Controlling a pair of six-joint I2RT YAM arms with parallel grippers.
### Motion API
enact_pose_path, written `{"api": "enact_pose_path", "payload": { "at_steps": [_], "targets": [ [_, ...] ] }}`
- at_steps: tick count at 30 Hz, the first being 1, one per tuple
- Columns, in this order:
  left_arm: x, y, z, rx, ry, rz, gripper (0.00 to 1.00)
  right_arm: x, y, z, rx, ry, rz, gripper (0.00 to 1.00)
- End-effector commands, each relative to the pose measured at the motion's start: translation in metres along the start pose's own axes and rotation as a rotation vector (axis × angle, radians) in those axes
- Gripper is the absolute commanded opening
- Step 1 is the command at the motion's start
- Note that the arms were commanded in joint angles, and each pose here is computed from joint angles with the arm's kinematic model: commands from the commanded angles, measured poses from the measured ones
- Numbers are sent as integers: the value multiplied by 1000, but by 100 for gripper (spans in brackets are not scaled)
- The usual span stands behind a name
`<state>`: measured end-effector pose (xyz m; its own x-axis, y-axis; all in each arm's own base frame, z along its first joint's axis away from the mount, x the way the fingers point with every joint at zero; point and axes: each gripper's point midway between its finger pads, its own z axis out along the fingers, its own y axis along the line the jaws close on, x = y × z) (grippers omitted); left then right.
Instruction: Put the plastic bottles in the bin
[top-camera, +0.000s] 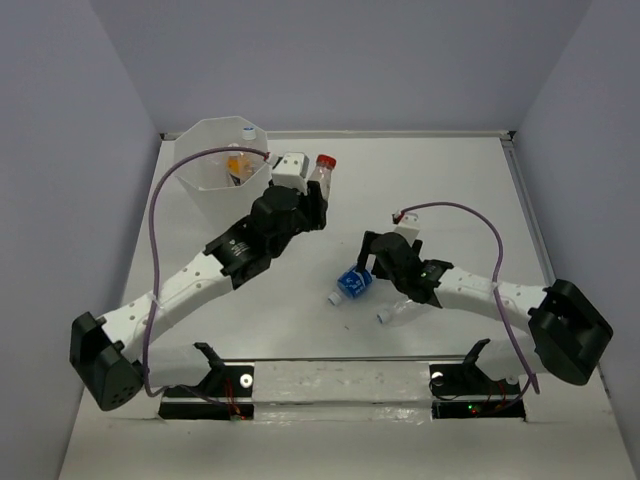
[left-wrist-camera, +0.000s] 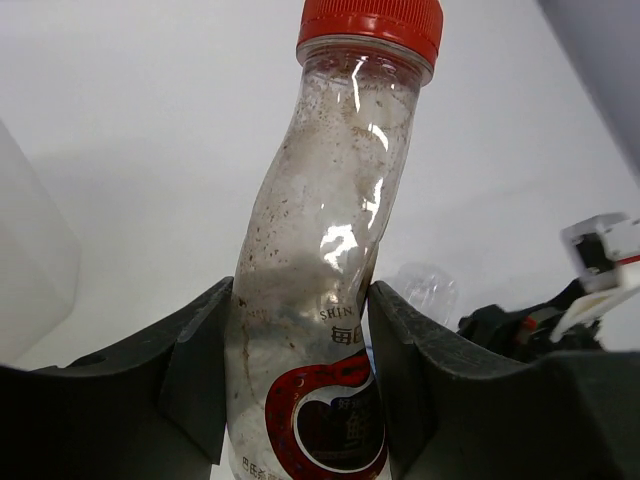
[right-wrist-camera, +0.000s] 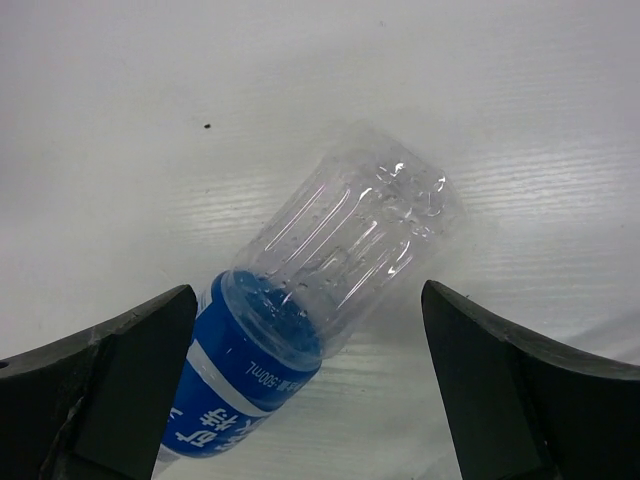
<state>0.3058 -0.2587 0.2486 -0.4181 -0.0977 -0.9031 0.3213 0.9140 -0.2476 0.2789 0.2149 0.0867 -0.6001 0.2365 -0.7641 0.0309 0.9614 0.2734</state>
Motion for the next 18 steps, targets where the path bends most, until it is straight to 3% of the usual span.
{"api": "enact_pose_path", "payload": {
  "at_steps": [1, 4, 8, 13, 18],
  "targets": [
    [-112, 7, -51, -47, -337, -76, 22, -19, 19, 9, -30, -27, 106, 100],
    [-157, 25, -75, -115, -444, -101, 24, -18, 22, 15, -32, -9, 123, 100],
    [-196, 80, -78, -227, -514, -133, 25, -10, 19, 28, -10, 27, 116, 100],
    [-218, 143, -69, -365, -567, -146, 25, -9, 12, 36, 3, 43, 109, 100],
    [-216, 194, -48, -461, -534, -170, 25, -9, 12, 43, 5, 49, 87, 99]
  ]
}}
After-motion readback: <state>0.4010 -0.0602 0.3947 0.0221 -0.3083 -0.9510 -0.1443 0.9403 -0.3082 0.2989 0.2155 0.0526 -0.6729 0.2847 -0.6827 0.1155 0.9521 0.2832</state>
